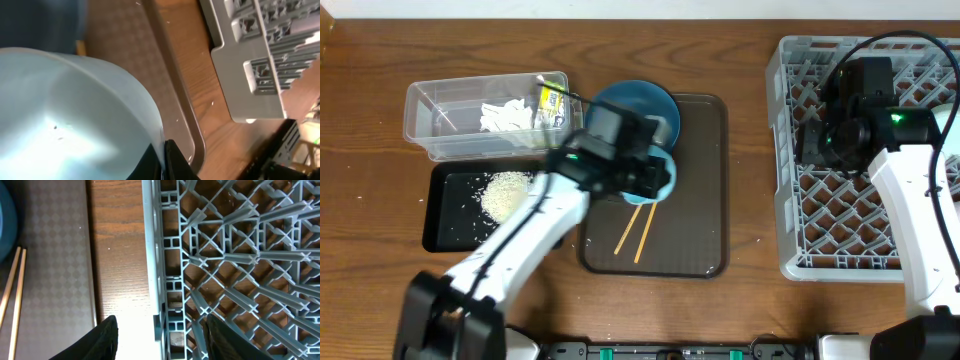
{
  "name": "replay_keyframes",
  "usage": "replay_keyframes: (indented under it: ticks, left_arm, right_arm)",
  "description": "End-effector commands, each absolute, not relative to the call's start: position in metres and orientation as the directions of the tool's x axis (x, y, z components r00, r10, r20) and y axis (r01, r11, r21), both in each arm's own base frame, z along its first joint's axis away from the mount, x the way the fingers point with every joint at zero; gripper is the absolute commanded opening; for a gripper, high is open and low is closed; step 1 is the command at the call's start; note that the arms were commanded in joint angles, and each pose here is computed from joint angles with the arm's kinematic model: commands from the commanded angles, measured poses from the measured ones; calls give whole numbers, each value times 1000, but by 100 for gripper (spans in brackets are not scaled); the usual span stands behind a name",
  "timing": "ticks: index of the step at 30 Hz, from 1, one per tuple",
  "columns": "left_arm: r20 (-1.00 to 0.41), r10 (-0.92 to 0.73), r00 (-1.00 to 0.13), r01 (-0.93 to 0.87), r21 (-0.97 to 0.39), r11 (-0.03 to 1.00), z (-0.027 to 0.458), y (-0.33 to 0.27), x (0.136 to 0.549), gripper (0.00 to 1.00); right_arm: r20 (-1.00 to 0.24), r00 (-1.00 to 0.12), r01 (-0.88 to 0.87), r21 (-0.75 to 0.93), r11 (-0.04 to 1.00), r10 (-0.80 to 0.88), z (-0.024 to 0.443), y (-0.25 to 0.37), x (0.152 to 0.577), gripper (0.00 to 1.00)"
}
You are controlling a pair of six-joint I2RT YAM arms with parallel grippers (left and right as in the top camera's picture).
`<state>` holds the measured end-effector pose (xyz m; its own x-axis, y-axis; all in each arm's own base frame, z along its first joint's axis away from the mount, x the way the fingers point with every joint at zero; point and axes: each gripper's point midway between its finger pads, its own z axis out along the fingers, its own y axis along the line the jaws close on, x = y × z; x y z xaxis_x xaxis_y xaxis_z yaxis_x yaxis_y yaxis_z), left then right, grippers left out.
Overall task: Sort waste into correct bins and load items into the dishwasher rack
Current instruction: 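Set the emptied bowl back on the brown tray with the left gripper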
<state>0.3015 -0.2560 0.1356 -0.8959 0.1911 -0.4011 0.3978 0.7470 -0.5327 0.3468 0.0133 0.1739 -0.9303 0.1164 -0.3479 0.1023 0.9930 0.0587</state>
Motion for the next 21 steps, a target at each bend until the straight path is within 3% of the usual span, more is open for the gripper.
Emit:
replay_keyframes:
  ticks: [1,6,8,13,21]
  left_arm:
    - [-374,195,-907,378,-516,769,119,-276,296,6]
    - [-359,264,-895,427,-518,741,100,-306,281,7]
    - [-365,278,-888,443,-519,731,96,-314,279,15]
    - [-397,279,-874,465,-523,714,97,-323,283,16]
    - [-421,186,-888,406,-525,748,127,-287,303,26]
  right_arm:
    - [-347,-933,84,54,995,97,174,17,346,54]
    - [-343,-934,84,53,995,97,174,17,345,54]
    - [-341,-935,84,53,995,97,173,17,345,54]
    - [-340,-935,84,53,995,97,173,17,345,55]
    - [-337,-937,65,103,993,97,174,26,345,57]
